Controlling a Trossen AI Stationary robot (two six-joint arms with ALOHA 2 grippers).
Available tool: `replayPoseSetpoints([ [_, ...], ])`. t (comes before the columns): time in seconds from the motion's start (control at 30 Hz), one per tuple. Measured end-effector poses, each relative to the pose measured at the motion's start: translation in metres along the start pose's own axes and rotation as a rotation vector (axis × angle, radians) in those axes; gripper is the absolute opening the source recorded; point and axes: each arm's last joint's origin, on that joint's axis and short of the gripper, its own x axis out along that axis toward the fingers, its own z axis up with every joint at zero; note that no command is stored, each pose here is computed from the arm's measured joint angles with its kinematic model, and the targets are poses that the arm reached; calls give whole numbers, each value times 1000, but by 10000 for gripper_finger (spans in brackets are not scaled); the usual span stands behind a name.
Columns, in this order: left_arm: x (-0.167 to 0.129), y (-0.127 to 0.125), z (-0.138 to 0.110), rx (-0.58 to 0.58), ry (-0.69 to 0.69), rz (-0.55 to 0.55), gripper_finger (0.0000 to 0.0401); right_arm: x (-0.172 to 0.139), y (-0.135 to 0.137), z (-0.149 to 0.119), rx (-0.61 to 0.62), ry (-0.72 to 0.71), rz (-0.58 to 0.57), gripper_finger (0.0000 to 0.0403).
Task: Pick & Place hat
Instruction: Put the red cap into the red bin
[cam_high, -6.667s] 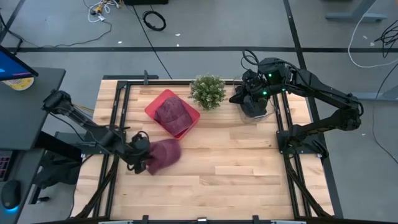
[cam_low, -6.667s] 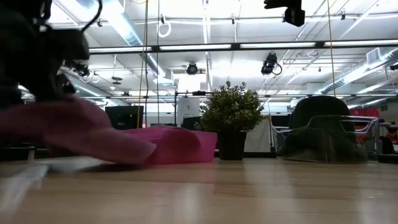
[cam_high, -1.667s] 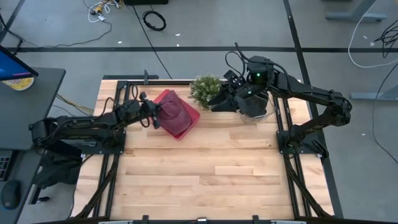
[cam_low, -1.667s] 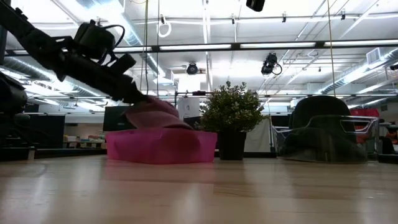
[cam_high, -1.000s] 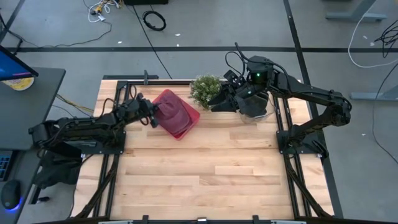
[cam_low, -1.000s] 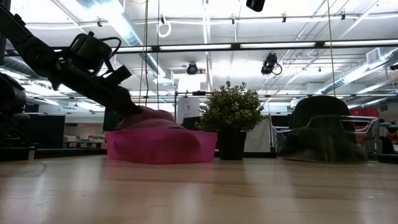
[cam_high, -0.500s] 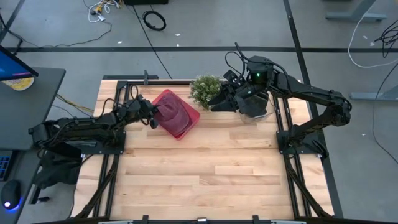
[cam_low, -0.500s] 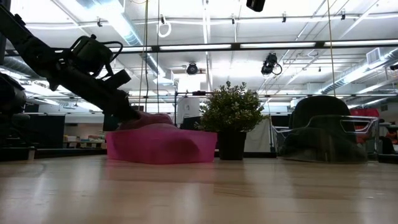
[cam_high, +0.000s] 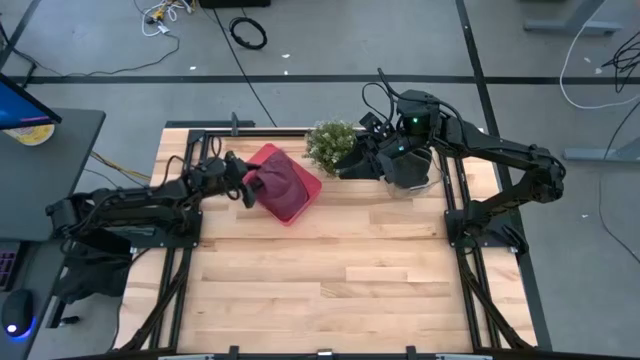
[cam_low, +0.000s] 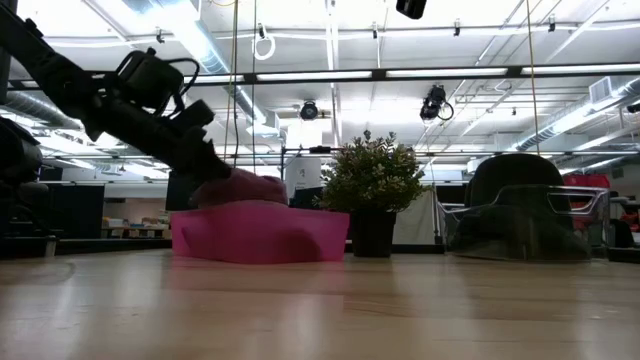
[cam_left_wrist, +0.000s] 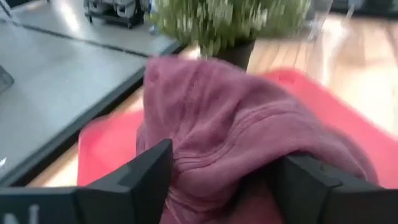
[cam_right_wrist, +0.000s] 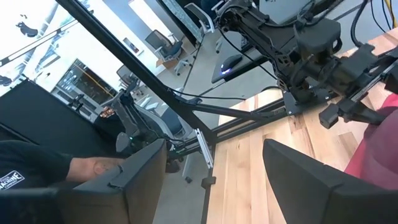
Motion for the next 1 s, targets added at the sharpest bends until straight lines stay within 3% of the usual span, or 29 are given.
replayPoseSetpoints([
  [0.13, 1, 1, 18, 25, -54, 2, 272, 0, 0, 0, -1, 2, 3, 268],
  [0.33, 1, 2, 31, 79, -74, 22, 273, 0, -1, -1, -11, 10, -2, 268],
  [0.53, 0, 2, 13, 142, 113, 48, 267, 0, -1, -2, -17, 24, -8, 268],
  [0.77, 0, -3, 11, 49, 118, -146, 283, 0, -1, -3, -25, 27, -4, 268],
  [1.0, 0, -4, 11, 48, 118, -159, 287, 0, -2, -4, -16, 38, -9, 268],
])
